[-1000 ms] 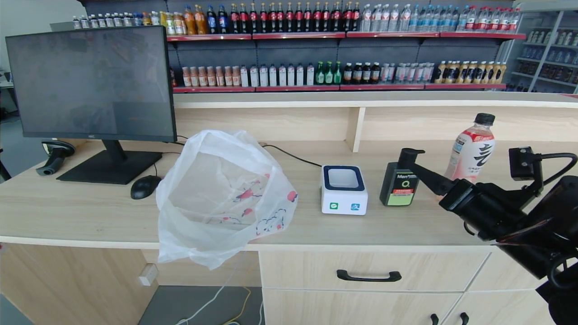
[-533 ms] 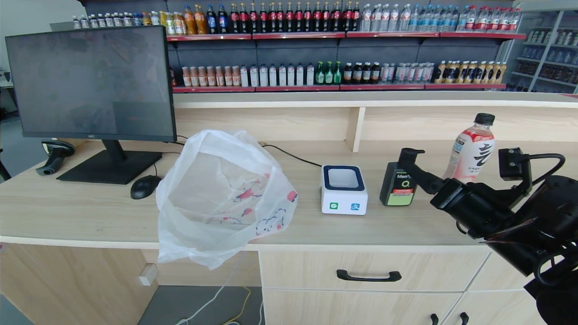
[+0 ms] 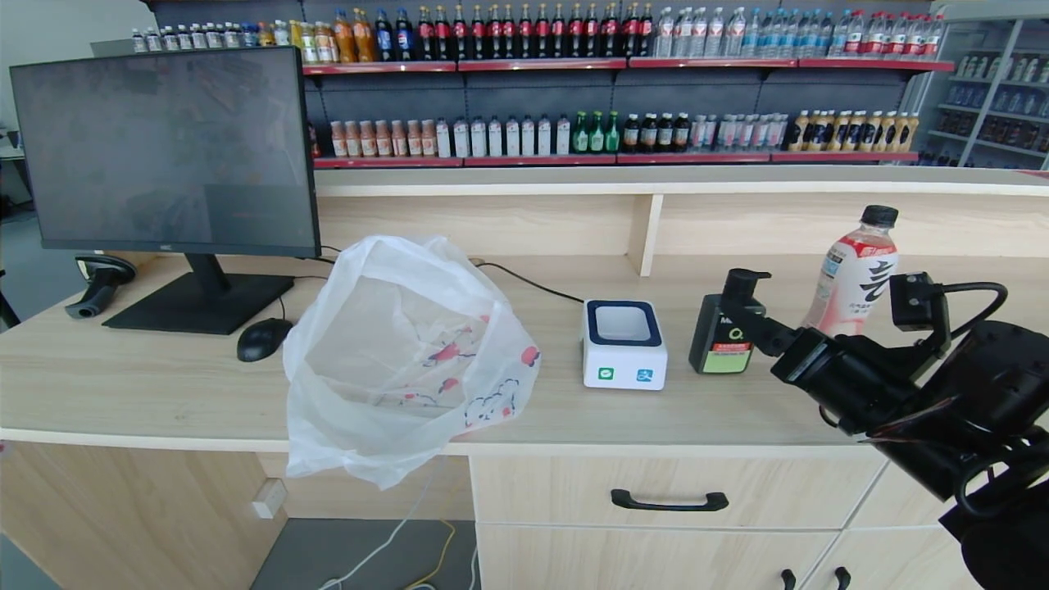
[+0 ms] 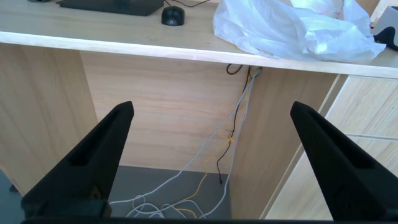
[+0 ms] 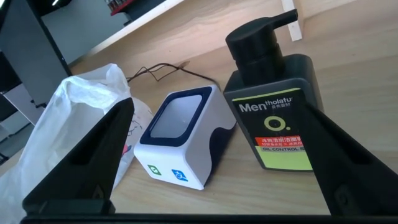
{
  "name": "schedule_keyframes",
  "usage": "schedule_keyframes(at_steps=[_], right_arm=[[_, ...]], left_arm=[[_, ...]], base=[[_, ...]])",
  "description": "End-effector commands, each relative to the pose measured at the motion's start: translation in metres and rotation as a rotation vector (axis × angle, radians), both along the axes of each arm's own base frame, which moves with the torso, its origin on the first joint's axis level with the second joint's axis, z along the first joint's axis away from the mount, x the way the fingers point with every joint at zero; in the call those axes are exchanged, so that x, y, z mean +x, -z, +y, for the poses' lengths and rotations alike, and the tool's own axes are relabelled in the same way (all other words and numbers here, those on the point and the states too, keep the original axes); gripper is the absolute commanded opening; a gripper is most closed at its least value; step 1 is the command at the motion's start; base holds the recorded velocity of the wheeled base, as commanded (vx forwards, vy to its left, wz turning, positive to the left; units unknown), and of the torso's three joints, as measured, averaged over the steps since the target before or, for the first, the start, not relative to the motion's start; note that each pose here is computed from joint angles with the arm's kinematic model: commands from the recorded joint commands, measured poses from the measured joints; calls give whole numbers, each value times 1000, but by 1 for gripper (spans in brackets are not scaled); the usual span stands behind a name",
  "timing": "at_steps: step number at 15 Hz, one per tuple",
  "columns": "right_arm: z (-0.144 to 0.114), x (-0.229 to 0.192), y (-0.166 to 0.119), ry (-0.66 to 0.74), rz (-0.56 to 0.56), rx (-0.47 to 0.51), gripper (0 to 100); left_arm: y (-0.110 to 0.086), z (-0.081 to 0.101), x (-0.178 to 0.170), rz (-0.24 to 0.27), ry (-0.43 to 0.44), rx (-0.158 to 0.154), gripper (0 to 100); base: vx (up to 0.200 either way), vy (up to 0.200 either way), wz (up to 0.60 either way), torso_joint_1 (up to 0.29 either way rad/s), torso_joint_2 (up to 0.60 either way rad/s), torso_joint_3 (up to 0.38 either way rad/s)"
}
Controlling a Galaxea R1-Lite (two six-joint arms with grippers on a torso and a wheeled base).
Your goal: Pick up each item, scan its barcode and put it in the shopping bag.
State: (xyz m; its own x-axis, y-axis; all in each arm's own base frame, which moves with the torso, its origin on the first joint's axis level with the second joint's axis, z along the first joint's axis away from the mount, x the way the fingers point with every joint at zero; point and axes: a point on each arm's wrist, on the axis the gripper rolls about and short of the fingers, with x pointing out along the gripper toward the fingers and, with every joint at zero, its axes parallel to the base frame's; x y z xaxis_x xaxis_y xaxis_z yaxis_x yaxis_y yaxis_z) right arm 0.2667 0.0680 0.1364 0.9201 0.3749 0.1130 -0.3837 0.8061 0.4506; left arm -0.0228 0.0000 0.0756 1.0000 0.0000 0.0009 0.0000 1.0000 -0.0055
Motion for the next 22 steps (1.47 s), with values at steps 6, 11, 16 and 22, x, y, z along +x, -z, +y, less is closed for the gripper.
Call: schedule_keyframes(at_steps=[6,11,16,22], right_arm=[[2,10,-1,1,-17,4,100],[2,18,-2,6,-31,6,100],[2,26,4,14,-18,1,100],[-3,33,11,32,0,-2,100]], left_arm=[[0,0,0,-1,0,-1,100],[0,0,0,-1,0,-1,100],[0,0,0,-1,0,-1,100],[0,0,0,-1,0,-1,100]], base=[[0,0,0,0,0,0],[0,0,0,0,0,0],[0,0,0,0,0,0],[0,0,0,0,0,0]])
